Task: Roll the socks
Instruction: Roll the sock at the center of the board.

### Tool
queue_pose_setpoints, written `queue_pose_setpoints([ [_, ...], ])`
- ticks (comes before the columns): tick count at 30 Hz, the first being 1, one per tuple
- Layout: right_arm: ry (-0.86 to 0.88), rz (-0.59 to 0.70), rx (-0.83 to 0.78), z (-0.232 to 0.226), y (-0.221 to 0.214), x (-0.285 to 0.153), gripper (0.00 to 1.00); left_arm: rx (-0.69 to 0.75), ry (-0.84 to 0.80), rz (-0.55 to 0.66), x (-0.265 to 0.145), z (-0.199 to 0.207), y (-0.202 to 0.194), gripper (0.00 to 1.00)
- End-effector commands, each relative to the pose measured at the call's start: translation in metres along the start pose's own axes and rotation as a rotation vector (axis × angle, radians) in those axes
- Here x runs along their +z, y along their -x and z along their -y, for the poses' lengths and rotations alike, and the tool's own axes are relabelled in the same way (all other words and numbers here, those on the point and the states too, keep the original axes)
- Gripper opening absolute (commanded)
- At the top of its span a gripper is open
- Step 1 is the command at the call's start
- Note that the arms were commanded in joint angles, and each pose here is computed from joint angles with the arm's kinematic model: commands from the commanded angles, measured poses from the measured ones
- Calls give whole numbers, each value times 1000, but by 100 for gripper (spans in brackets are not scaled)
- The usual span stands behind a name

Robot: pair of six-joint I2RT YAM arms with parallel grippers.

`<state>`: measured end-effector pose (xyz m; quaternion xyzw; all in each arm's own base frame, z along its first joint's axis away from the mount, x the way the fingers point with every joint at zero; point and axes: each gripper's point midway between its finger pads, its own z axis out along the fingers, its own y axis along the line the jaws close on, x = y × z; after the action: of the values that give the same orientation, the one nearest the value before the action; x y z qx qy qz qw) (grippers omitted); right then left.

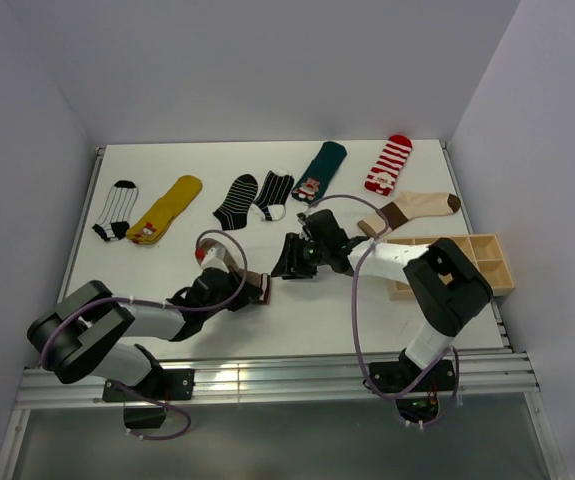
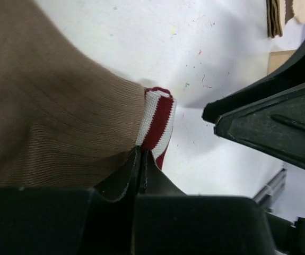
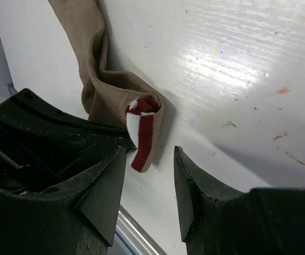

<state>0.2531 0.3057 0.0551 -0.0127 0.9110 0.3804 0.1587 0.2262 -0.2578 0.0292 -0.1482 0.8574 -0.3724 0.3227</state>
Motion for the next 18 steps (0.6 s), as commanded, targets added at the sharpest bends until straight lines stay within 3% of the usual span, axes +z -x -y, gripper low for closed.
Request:
queue_pose_setpoints([
  [1,87,-14,-20,-20,-1,10,49,-96,34,-87,-9,-26,-18,0],
  [14,83,-87,40,-7,-24,40,49,-142,41,-130,-2,-38,-20,0],
  [16,81,-91,52,-4,-27,44,45,-146,43,-130,-1,-39,-19,0],
  [18,71,-85,64,0,-27,47,35,-142,44,-129,-1,-40,-19,0],
])
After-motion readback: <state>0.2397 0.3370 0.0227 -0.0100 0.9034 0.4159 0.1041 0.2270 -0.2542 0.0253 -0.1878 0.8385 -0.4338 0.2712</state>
